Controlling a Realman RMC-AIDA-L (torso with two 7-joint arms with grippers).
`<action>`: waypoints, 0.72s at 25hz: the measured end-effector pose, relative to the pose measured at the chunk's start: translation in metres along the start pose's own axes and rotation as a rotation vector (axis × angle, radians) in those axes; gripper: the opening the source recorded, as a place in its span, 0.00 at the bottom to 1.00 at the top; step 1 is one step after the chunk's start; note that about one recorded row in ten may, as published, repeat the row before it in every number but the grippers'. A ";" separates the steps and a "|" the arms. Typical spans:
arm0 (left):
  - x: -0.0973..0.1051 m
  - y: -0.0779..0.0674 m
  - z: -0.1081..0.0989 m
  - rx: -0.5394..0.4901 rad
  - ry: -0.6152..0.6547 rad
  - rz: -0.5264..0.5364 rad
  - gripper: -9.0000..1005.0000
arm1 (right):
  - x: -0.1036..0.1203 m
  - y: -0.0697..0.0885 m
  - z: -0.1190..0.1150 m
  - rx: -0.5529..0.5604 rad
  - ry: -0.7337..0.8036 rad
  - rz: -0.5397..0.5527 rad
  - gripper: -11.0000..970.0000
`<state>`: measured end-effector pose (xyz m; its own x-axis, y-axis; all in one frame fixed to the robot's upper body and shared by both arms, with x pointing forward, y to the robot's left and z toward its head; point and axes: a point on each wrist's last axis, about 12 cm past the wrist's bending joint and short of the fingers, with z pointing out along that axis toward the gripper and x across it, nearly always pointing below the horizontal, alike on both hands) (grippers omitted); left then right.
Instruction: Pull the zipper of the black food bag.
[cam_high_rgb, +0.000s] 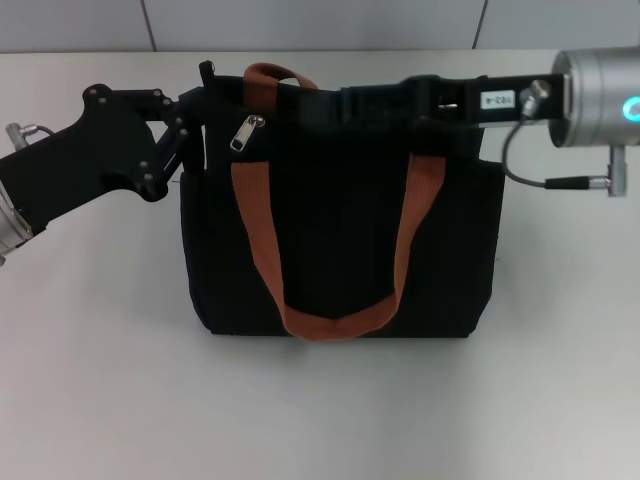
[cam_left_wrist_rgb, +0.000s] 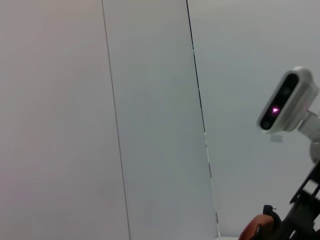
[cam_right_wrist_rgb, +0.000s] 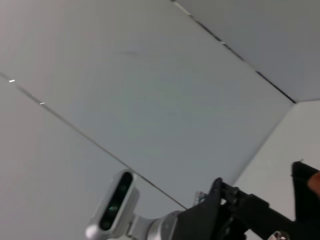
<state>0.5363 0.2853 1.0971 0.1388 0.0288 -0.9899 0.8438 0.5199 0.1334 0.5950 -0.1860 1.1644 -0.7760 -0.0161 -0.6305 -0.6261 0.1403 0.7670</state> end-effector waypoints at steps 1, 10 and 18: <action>0.000 0.000 0.000 0.000 -0.001 -0.001 0.04 | -0.003 -0.001 0.003 0.013 0.007 0.018 0.78; 0.002 -0.004 0.001 0.007 -0.010 -0.006 0.04 | -0.013 -0.001 0.024 0.061 0.063 0.163 0.52; 0.003 -0.005 0.002 0.004 -0.013 0.005 0.04 | -0.016 0.000 0.040 0.093 0.111 0.221 0.47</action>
<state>0.5335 0.2816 1.0936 0.1501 0.0204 -0.9885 0.8452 0.5160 0.1390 0.6101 -0.1458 1.1697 -0.9001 -0.0828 -0.4278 -0.4345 0.2429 0.8673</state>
